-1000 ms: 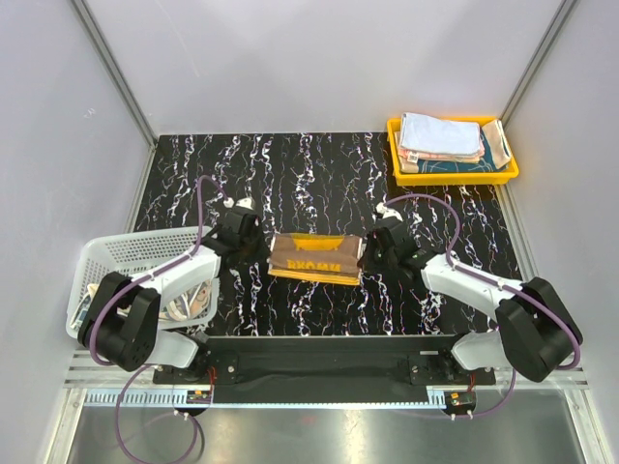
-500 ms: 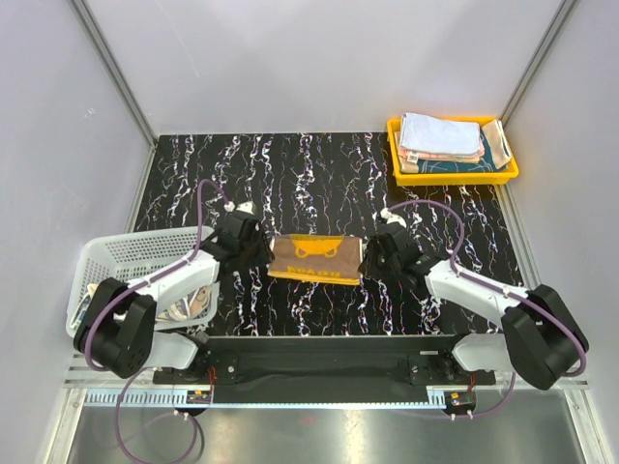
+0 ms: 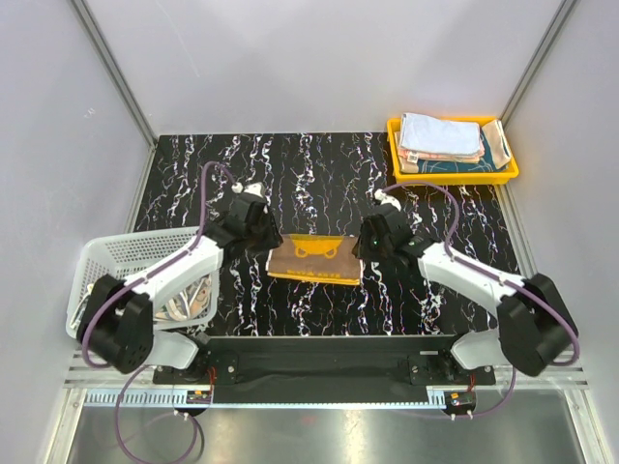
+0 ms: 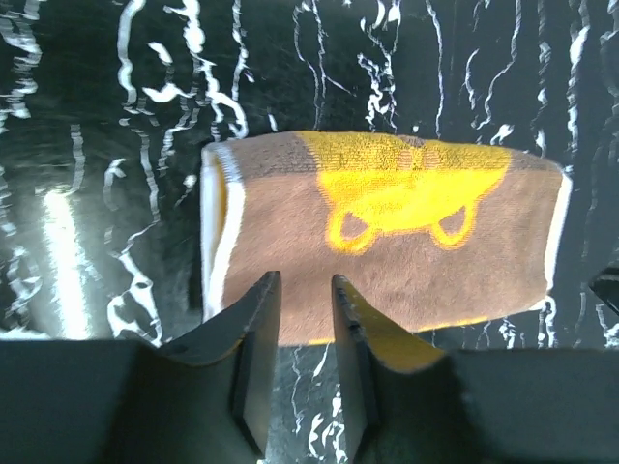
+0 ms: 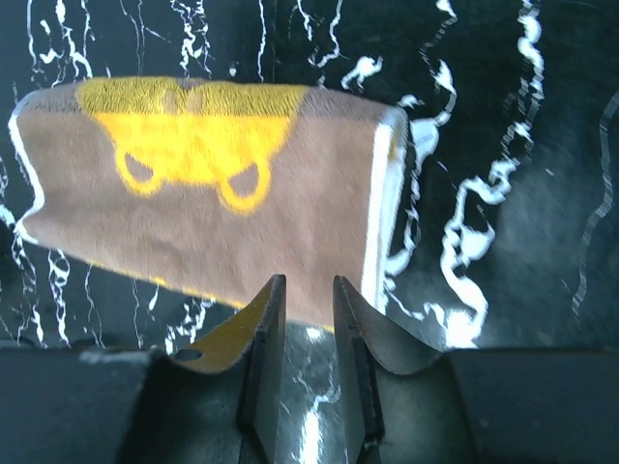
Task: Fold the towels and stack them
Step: Fold the towel
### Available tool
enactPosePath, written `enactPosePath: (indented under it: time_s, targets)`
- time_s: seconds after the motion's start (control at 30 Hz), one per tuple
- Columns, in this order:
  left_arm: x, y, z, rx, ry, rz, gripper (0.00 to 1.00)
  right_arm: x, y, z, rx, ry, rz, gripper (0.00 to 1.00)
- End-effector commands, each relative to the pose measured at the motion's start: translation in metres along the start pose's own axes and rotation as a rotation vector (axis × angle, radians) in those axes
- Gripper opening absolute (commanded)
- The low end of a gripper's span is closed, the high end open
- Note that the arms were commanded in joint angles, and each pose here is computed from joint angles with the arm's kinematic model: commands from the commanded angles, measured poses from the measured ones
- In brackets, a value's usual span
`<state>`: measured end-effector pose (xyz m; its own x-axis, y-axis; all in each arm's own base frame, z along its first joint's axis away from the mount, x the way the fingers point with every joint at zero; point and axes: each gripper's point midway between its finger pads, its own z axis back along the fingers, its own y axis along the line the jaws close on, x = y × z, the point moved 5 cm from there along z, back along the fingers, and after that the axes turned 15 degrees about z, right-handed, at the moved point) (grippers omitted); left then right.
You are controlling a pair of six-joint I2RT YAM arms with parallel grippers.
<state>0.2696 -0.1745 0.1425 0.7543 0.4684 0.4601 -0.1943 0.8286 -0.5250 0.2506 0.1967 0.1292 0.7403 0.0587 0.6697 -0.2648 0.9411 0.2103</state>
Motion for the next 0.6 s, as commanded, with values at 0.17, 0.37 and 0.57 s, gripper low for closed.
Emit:
enactPosePath:
  time_s: [0.17,0.37,0.57]
  targets:
    - [-0.031,0.037,-0.033,0.207,0.081,0.007,0.26,-0.038,0.011,-0.022,0.024,0.108,-0.021,0.31]
    - [-0.050,0.058,-0.049,0.269,0.126,0.032,0.24,-0.077,0.004,-0.021,0.033,0.170,-0.046,0.31]
    - [-0.047,0.054,-0.046,0.257,0.116,0.034,0.25,-0.080,-0.001,-0.014,0.017,0.168,-0.048,0.32]
